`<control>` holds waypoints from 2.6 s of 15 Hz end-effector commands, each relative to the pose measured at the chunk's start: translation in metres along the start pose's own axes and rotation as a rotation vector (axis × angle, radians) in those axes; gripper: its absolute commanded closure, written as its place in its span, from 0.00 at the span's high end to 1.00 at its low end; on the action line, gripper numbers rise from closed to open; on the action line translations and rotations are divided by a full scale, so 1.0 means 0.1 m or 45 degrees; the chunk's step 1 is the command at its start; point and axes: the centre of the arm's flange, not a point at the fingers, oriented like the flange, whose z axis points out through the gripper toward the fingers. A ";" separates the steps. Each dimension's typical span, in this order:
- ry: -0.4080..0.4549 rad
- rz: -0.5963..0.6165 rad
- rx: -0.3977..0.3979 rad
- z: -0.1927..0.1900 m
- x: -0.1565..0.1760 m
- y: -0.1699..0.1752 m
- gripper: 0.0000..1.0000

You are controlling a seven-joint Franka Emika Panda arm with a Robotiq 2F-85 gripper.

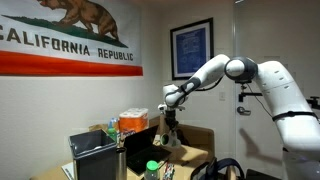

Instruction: Move he mug to the left side of the desk

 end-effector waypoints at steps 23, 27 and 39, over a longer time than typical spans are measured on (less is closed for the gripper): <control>0.677 -0.404 -0.003 -0.36 1.62 -0.41 0.09; 0.728 -0.466 0.018 -0.20 1.76 -0.42 0.09; 0.932 -0.536 0.114 0.41 1.91 -0.49 0.09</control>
